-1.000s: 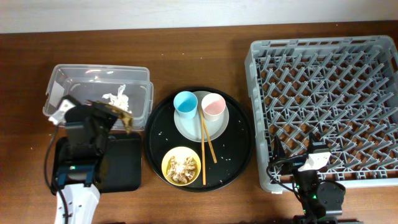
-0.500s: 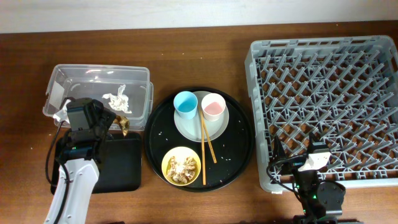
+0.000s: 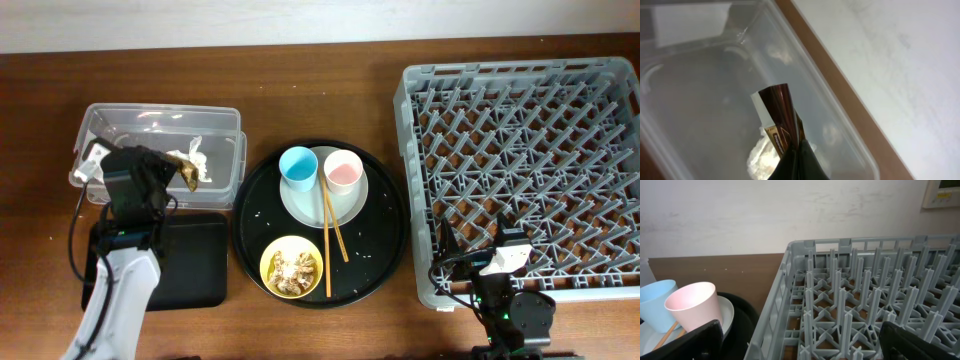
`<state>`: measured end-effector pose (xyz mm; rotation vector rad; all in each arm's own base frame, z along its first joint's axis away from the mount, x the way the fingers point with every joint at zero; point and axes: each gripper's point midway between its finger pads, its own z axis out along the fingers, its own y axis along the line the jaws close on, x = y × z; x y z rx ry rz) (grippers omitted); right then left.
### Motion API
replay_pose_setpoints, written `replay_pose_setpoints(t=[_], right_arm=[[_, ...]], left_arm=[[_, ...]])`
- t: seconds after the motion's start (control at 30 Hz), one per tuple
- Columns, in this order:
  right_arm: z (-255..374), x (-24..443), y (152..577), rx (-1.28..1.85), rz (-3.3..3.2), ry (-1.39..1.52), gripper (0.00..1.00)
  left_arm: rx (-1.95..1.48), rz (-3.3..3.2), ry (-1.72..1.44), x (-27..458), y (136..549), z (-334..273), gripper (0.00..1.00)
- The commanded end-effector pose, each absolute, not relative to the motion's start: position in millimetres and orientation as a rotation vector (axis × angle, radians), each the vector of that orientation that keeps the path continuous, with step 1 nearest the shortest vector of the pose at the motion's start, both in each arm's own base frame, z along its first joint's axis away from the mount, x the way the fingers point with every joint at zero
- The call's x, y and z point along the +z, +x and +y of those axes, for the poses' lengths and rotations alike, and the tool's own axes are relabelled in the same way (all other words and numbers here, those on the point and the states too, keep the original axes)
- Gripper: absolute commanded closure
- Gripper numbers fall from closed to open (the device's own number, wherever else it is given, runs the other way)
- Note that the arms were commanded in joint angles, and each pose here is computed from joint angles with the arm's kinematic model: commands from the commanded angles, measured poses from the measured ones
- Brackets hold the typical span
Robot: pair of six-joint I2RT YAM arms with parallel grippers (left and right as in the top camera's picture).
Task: Sort waste into correct bins and load items into the dishwasher rack
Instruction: 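Grasp the gold wrapper with the left gripper and drop it in the clear bin, then move the left gripper to the yellow bowl and grip its rim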
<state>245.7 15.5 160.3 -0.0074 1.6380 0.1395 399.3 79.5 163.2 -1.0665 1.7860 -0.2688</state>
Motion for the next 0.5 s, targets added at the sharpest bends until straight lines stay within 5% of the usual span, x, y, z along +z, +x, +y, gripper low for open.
replay_pose_setpoints(t=[0.0,0.2,0.27,0.47], right_arm=[[17.0,157.5,245.5,0.147,1.644,-0.009,0.02],[17.0,157.4,245.5,0.147,1.644,-0.009,0.02],[17.0,157.5,245.5,0.147,1.644,-0.009,0.02],[17.0,157.4,245.5,0.147,1.644,-0.009,0.02]], left_arm=[[-0.254,1.756,-1.05,153.6,420.6,86.5,0.99],[-0.277,1.702,-1.026,136.9,447.2,89.8,0.83],[-0.274,1.714,-1.028,131.7,447.6,89.5,0.57],[-0.222,1.764,-0.796,149.0,456.8,79.3,0.16]])
